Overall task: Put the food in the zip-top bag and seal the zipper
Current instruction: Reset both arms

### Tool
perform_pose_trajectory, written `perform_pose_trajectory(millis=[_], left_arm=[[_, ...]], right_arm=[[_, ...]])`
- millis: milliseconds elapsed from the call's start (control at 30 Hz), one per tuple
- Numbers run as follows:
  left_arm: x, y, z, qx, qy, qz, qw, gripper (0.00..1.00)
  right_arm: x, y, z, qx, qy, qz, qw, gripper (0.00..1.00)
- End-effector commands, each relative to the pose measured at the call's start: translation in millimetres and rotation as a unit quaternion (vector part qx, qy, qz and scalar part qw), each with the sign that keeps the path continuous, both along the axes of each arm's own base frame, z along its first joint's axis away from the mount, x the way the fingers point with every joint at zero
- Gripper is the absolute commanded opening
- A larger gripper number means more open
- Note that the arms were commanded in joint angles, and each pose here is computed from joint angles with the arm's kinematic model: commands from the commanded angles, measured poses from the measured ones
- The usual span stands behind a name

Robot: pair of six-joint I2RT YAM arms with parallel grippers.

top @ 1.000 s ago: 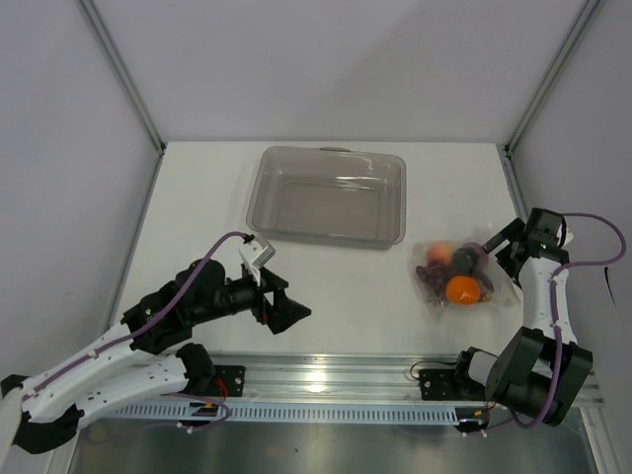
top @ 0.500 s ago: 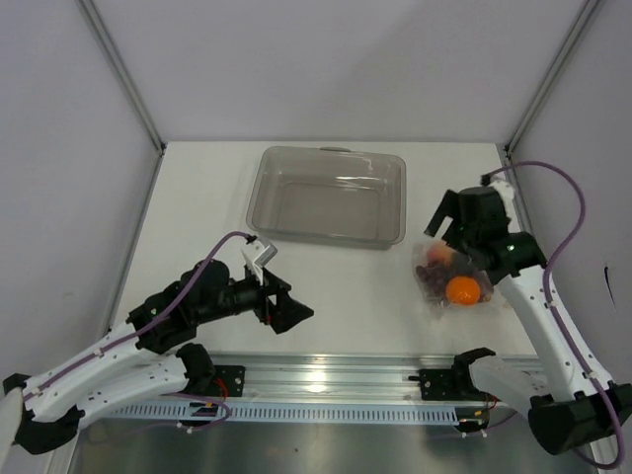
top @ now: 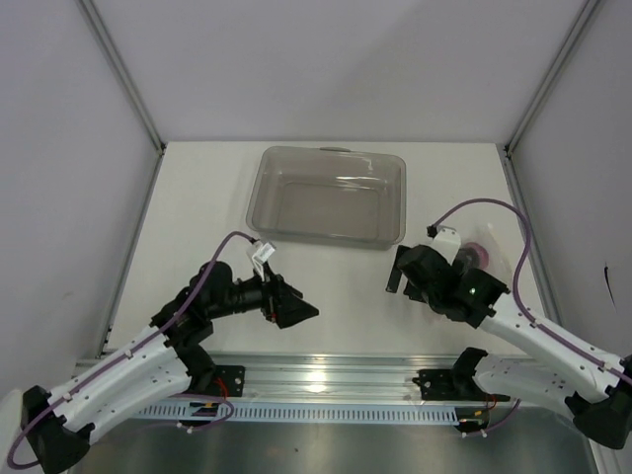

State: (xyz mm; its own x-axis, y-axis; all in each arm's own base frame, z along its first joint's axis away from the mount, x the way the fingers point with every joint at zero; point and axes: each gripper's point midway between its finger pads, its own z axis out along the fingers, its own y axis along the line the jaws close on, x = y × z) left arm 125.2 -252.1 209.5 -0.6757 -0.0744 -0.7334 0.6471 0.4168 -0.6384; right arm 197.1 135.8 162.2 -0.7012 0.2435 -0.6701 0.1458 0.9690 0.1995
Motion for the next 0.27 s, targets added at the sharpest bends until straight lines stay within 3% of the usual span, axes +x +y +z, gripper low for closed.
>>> perform_pose_trajectory(millis=[0,233], left_arm=[[-21,-10,36,-0.106,-0.019,-0.065,0.992,0.99],[-50,1,26,-0.211,-0.055,-0.108,0.970,1.00]], right_arm=[[2,-8,16,0.039,-0.056,-0.038,0.997,0.99],[-18,4,33,0.135,-0.139,0.037,0.980,0.99]])
